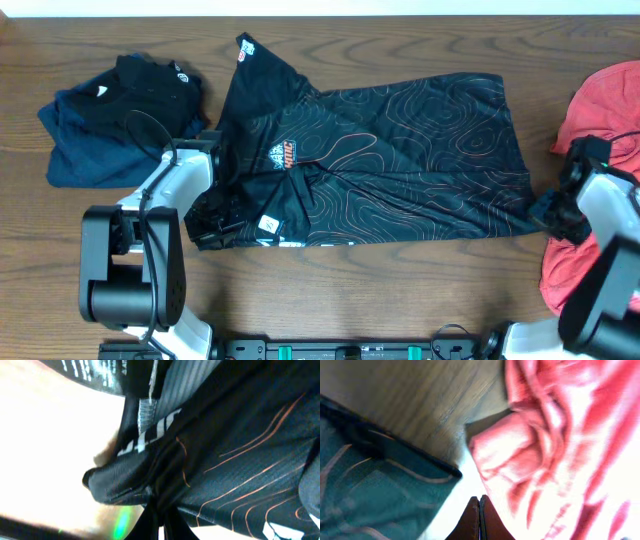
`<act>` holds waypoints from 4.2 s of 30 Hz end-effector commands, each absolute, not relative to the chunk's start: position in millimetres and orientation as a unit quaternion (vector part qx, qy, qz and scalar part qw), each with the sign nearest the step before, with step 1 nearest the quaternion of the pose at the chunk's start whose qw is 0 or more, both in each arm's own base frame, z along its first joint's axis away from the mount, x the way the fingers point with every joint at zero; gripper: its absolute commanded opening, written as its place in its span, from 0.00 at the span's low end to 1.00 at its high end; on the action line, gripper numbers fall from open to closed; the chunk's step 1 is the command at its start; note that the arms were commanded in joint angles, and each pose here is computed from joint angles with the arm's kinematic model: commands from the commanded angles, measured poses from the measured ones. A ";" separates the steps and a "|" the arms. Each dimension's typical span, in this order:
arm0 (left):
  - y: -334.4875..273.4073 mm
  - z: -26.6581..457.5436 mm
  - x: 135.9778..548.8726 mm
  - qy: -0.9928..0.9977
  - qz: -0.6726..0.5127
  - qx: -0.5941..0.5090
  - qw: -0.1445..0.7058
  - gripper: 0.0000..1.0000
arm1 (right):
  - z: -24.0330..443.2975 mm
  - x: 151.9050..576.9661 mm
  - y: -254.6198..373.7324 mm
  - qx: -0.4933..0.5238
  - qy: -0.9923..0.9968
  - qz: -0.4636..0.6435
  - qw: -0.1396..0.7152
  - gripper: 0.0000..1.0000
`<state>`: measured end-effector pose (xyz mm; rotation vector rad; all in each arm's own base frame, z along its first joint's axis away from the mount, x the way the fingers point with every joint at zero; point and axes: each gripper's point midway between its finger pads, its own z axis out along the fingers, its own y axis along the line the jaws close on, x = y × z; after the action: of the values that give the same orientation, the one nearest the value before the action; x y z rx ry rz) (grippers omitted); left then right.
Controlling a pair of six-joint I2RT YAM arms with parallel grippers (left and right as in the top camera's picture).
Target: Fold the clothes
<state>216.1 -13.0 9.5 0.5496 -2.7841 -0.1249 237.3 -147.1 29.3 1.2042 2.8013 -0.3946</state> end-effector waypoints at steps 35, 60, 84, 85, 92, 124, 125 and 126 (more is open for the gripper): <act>-68.7 90.1 307.3 -0.978 0.104 0.130 -0.126 0.73 | 10.3 285.6 -113.7 0.329 0.941 0.013 0.078 0.41; -68.6 90.0 307.1 -0.978 0.104 0.130 -0.126 0.73 | 8.3 317.1 -117.4 0.343 0.929 0.037 0.133 0.01; -68.7 119.4 328.2 -0.980 0.093 0.057 -0.169 0.82 | 86.9 395.4 -113.9 0.249 0.932 0.090 0.249 0.21; -69.8 127.9 335.5 -0.978 0.093 0.047 -0.181 0.84 | 101.2 399.0 -113.7 0.233 0.938 0.077 0.247 0.23; -77.0 152.7 383.7 -0.976 0.084 -0.011 -0.200 0.98 | 169.4 418.8 -85.7 0.130 0.956 0.050 0.258 0.59; -31.9 33.8 622.3 -0.932 0.053 -0.044 -0.356 0.98 | 165.5 399.8 -53.0 0.107 0.971 0.065 0.204 0.65; -32.2 29.6 624.1 -0.931 0.054 -0.044 -0.357 0.98 | 165.2 399.1 -52.9 0.108 0.971 0.065 0.202 0.64; -33.5 27.4 625.5 -0.930 0.057 -0.045 -0.360 0.98 | 164.8 398.2 -52.7 0.108 0.972 0.066 0.200 0.63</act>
<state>619.6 -31.5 34.7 -0.1531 -3.8590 0.2304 396.2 -56.0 158.3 0.3106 2.7267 0.1826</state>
